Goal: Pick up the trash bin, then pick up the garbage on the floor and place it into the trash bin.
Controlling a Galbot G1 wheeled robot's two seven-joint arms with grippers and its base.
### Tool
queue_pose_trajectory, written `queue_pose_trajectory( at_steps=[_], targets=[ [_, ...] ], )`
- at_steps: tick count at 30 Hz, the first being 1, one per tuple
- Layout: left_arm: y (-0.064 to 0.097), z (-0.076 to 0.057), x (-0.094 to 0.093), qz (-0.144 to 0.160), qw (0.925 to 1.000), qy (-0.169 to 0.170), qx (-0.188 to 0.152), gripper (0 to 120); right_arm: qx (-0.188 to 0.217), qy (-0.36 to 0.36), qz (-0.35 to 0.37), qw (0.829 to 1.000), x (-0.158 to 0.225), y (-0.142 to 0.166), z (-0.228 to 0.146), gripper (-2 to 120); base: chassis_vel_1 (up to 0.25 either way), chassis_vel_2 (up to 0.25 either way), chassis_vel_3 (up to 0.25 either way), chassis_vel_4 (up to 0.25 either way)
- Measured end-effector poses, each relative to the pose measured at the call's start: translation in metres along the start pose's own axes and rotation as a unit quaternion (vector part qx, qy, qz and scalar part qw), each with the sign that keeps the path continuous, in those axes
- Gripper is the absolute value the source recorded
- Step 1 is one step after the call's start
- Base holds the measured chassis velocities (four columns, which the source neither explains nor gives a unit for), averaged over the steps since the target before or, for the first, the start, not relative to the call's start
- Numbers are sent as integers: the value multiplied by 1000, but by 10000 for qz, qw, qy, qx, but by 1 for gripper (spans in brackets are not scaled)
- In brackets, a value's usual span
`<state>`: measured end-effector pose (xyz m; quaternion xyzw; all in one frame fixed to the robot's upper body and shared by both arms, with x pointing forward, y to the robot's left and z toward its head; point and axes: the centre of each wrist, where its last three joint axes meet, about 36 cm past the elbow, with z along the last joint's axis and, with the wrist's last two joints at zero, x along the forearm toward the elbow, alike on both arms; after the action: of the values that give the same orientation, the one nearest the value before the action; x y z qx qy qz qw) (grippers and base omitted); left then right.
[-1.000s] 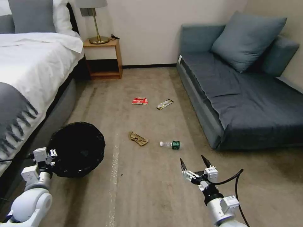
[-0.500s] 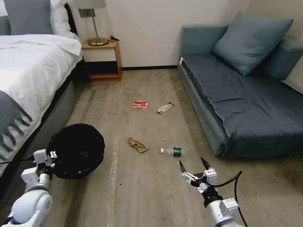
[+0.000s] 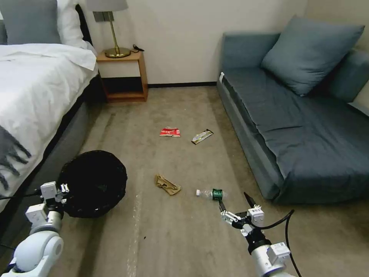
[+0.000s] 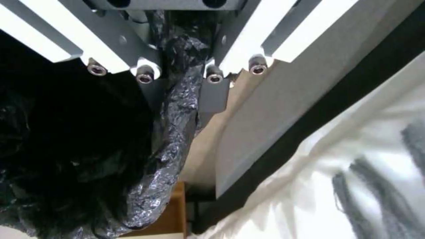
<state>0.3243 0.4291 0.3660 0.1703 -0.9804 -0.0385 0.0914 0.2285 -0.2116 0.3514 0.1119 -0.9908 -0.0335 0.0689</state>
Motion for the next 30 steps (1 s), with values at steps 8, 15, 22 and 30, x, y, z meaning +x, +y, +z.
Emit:
queue_pose_trajectory(
  at_steps=[8,15,22,30],
  targets=[
    [1,2,1,20,10000,-34,-2,6,12,-7,-8,10000,2,1,1,100,-87,75,78,-83],
    [1,3,1,12,10000,-20,-4,6,40,-4,-17,10000,4,1,4,100,-90,101,98,-89],
    [3,4,0,-4,10000,-18,-21,6,51,3,-16,10000,3,1,5,100,-100,84,85,-90],
    [5,6,-1,-15,10000,-38,-24,6,209,17,-28,9998,-4,-8,1,100,-84,74,86,-85]
  ],
)
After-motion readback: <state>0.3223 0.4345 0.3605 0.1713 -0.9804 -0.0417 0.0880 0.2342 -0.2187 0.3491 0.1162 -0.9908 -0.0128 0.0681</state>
